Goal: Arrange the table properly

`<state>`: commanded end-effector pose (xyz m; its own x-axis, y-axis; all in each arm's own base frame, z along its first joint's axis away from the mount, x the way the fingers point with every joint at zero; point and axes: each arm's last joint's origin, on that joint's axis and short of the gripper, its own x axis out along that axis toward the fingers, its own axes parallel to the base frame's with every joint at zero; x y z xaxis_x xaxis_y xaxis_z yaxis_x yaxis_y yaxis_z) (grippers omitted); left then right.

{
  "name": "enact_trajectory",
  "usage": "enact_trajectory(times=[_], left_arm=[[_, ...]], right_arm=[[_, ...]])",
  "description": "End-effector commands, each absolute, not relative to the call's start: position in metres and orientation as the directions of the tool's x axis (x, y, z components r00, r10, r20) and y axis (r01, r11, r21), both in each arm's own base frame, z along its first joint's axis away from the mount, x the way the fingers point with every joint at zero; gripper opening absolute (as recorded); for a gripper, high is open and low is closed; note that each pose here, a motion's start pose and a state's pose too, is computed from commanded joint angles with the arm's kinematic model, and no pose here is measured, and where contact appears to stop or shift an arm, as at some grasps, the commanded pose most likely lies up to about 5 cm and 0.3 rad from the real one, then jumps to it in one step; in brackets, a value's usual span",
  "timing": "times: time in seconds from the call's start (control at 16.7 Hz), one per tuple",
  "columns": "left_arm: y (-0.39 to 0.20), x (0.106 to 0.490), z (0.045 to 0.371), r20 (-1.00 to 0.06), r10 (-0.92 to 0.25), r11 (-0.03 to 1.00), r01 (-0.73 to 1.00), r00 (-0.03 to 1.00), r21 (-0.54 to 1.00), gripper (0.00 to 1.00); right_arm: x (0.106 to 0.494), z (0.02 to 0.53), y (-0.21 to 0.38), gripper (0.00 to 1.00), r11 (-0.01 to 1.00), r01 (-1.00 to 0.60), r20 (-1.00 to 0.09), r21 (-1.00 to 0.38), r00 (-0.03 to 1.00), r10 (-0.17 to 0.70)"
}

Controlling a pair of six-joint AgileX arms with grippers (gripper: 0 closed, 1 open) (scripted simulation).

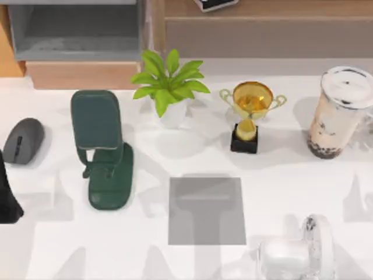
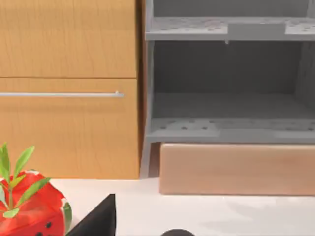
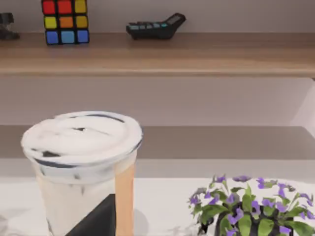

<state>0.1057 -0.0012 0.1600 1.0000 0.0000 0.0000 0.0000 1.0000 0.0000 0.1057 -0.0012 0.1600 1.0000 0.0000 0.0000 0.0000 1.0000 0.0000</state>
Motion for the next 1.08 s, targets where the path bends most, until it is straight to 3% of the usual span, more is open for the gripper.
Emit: enact_trajectory(times=[0.24,0.42,0.78,1.08], left_arm=[[-0.001,0.106,0.166,-0.022,0.000,1.000,0.000,1.000,0.003,1.00],[-0.001,0.109,0.188,-0.113,0.002,1.000,0.000,0.994,0.013,1.00],[0.001,0.153,0.254,-0.461,0.007,0.999,0.016,0.887,0.045,1.00],[0.005,0.242,0.284,-0.767,0.009,0.997,0.053,0.642,0.056,1.00]], right_arm=[[0.106,0.160,-0.001,1.00,1.000,0.000,0.000,0.000,1.000,0.000],[0.106,0.160,-0.001,1.00,1.000,0.000,0.000,0.000,1.000,0.000],[0.106,0.160,-0.001,1.00,1.000,0.000,0.000,0.000,1.000,0.000],[0.106,0.160,-0.001,1.00,1.000,0.000,0.000,0.000,1.000,0.000]])
